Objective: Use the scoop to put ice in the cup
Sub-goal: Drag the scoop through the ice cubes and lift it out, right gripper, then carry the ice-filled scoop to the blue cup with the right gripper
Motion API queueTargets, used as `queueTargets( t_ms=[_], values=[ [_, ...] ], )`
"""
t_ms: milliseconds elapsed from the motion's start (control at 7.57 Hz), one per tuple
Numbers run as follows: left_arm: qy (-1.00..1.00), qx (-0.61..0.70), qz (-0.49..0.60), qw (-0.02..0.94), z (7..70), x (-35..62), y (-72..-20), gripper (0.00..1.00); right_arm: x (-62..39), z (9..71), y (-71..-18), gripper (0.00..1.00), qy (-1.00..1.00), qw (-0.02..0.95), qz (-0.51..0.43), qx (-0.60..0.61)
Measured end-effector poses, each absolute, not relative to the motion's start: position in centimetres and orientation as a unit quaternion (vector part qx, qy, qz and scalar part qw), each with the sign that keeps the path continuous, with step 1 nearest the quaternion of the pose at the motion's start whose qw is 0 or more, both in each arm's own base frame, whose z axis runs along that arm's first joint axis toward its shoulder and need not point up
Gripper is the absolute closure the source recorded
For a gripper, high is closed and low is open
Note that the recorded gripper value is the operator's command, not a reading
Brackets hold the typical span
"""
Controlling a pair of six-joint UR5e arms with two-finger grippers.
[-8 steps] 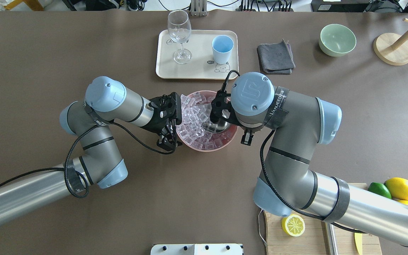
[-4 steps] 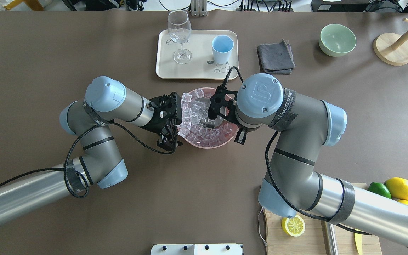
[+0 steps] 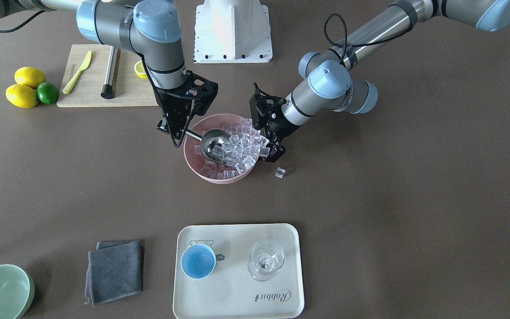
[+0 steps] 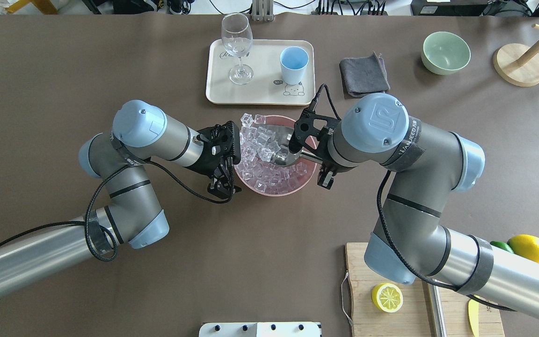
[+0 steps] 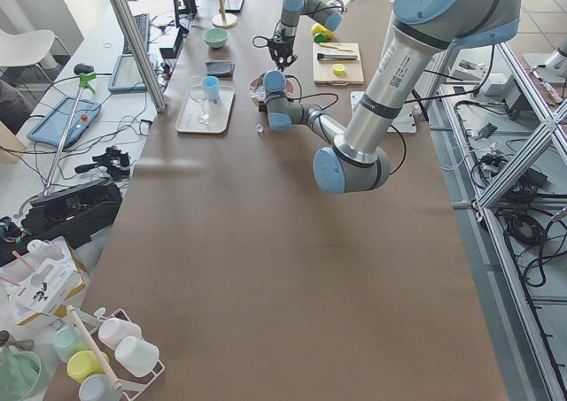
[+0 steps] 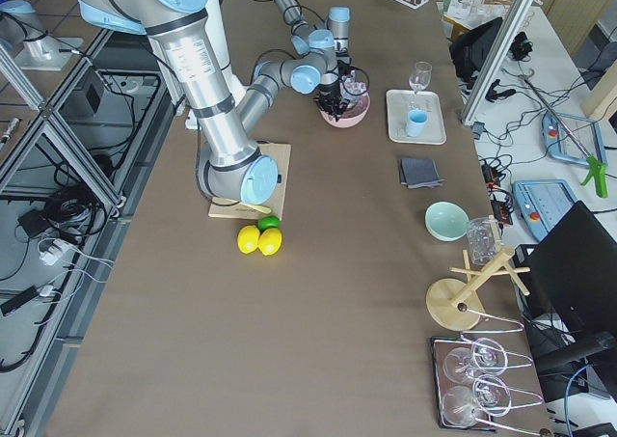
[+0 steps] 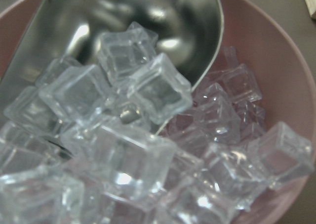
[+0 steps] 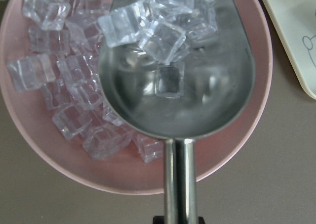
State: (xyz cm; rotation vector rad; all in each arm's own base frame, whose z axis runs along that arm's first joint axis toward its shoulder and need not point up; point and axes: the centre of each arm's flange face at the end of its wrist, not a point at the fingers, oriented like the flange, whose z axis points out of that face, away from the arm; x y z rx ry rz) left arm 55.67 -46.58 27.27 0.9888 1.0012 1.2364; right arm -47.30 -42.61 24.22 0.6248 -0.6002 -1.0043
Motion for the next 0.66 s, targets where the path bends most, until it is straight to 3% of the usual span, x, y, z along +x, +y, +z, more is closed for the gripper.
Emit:
queueTargets(
  t_ms=[661],
  values=[
    [0.431,0.426,0.532,0.592,27.3,55.6,-46.6,0.02,-43.3,25.2,-43.2,1.00,-0.324,0.789,-0.418,0.314]
  ],
)
